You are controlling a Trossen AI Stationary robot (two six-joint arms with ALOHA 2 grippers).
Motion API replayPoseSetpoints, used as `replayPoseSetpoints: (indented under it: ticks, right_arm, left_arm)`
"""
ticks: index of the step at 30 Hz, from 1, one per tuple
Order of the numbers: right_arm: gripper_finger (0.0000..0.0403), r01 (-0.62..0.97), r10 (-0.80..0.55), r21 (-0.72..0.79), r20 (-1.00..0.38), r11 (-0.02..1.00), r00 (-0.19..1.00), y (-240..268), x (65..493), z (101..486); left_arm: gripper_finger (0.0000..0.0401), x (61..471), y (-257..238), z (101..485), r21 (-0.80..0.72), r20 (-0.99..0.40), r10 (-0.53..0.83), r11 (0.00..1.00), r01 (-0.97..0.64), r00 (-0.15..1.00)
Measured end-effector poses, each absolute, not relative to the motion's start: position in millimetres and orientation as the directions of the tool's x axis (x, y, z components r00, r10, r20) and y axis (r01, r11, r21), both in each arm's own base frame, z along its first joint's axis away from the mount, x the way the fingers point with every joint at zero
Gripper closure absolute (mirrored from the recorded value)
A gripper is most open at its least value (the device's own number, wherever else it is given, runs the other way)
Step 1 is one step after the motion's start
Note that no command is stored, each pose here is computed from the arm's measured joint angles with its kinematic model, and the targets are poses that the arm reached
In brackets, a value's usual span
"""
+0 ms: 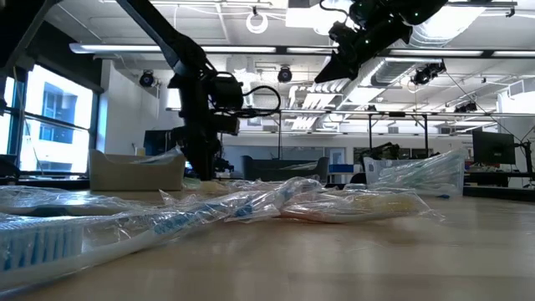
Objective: Pick & Place Toothbrushes
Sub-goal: Put the orange toothbrush into the blue bin
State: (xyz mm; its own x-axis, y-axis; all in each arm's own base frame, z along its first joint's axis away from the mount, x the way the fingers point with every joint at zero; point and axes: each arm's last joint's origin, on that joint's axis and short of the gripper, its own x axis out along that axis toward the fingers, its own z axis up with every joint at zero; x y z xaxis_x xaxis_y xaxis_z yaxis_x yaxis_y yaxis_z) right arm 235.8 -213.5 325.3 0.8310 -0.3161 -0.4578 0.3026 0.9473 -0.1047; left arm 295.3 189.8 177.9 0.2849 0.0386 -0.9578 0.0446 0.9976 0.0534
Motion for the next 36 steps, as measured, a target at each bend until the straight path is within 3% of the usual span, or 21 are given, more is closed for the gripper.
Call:
replayPoseSetpoints:
  ticks: [25, 36]
  right_arm:
    - [0.0398, 0.312, -0.322, -0.101, -0.471, 0.945, 0.821, -213, 235, 324]
    - [0.0399, 0.315, -0.319, -0.097, -0.503, 0.944, 0.803, -213, 233, 321]
  left_arm:
    - [0.0298, 303, 187, 155, 0.018, -0.975, 0.006, 0.998, 0.053, 0.222]
    - [0.0376, 301, 186, 156, 0.002, -0.979, 0.000, 1.000, 0.014, 0.205]
